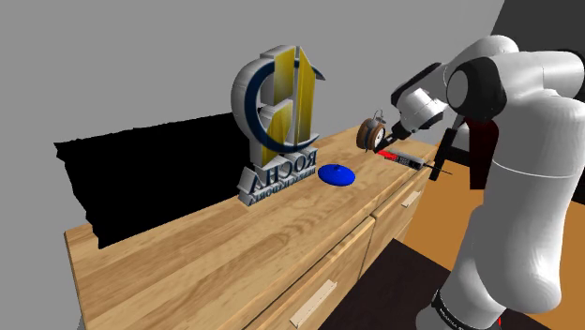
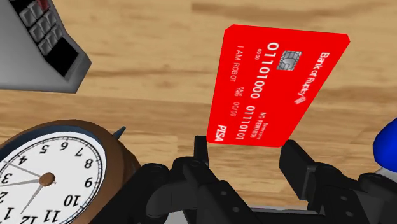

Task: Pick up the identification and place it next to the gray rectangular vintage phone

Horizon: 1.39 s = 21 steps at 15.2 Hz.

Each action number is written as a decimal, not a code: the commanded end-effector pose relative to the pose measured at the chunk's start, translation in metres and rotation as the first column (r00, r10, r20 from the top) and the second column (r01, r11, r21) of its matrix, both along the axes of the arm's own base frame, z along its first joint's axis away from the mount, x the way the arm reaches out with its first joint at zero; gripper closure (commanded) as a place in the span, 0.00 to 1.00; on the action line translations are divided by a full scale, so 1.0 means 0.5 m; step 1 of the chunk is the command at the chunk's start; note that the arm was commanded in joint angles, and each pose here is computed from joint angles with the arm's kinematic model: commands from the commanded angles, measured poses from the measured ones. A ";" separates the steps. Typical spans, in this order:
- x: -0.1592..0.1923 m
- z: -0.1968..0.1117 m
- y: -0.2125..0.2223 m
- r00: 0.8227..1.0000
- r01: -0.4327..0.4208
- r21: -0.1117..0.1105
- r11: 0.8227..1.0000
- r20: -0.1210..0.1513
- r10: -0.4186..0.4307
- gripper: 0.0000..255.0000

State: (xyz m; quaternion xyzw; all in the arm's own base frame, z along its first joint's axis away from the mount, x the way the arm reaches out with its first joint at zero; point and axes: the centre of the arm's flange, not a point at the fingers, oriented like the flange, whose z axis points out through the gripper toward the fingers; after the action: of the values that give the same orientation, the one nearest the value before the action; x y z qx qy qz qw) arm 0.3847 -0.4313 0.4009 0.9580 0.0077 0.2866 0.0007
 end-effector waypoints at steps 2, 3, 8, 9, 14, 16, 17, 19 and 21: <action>-0.003 -0.030 -0.001 1.000 0.000 0.000 1.000 0.001 0.000 1.00; -0.003 -0.041 -0.001 1.000 0.000 0.000 1.000 0.001 0.000 1.00; -0.003 -0.094 -0.001 1.000 0.000 0.000 1.000 0.001 0.000 1.00; -0.003 -0.104 -0.001 1.000 0.000 0.000 1.000 0.001 0.000 1.00; -0.003 -0.156 -0.001 1.000 0.000 0.000 1.000 0.001 0.000 1.00; -0.003 -0.156 -0.001 1.000 0.000 0.000 1.000 0.001 0.000 1.00; -0.003 -0.156 -0.001 1.000 0.000 0.000 1.000 0.001 0.000 1.00; -0.003 -0.156 -0.001 1.000 0.000 0.000 1.000 0.001 0.000 1.00; -0.003 -0.156 -0.001 1.000 0.000 0.000 1.000 0.001 0.000 1.00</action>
State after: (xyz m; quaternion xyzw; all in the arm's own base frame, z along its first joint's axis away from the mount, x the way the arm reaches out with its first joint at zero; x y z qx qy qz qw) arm 0.3833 -0.4317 0.3230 0.9578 0.0076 0.2872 0.0007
